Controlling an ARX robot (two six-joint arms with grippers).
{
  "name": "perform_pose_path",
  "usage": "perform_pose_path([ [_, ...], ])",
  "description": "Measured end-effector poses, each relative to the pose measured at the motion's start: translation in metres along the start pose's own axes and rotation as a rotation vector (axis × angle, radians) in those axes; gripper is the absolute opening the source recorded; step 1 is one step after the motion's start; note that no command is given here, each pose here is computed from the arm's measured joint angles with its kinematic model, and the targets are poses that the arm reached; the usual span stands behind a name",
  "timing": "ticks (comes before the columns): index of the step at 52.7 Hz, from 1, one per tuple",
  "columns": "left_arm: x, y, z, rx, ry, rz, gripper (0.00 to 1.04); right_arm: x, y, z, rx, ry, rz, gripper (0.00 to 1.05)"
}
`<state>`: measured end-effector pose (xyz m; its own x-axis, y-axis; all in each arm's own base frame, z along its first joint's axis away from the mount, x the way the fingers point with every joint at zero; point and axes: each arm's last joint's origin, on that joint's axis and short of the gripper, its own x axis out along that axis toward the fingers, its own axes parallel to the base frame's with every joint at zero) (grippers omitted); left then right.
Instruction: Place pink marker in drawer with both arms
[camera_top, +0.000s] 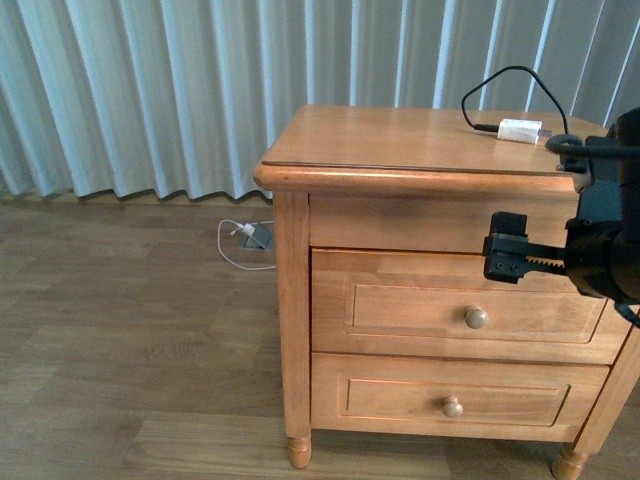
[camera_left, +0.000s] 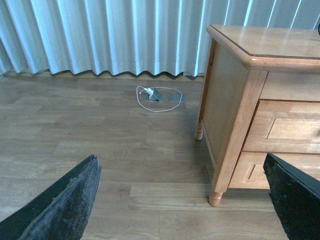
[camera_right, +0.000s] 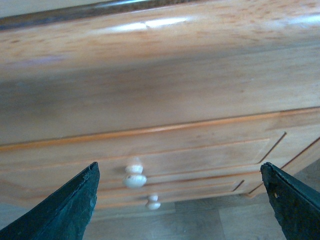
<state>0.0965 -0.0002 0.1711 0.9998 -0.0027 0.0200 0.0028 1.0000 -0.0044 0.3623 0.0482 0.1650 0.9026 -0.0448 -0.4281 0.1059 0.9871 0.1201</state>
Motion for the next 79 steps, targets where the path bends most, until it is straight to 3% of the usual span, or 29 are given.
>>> perform_pose_path([
  [21,0.0,0.0,0.0,0.0,0.0,0.0,0.99,-0.127,-0.018,0.006,-0.02,0.019,0.113,0.96],
  [33,0.0,0.0,0.0,0.0,0.0,0.0,0.99,-0.212,-0.018,0.011,-0.023,-0.107,0.175,0.96],
  [47,0.0,0.0,0.0,0.0,0.0,0.0,0.99,-0.223,-0.018,0.011,-0.022,-0.143,0.19,0.96],
  [55,0.0,0.0,0.0,0.0,0.0,0.0,0.99,-0.224,-0.03,-0.006,-0.087,-0.424,0.102,0.71],
  [63,0.0,0.0,0.0,0.0,0.0,0.0,0.99,-0.222,-0.043,-0.03,-0.125,-0.433,0.088,0.42],
  [71,0.0,0.0,0.0,0.0,0.0,0.0,0.99,-0.222,-0.055,-0.053,-0.137,-0.432,0.083,0.03],
  [79,0.0,0.0,0.0,0.0,0.0,0.0,0.99,-0.223,-0.068,-0.063,-0.138,-0.436,0.078,0.01],
])
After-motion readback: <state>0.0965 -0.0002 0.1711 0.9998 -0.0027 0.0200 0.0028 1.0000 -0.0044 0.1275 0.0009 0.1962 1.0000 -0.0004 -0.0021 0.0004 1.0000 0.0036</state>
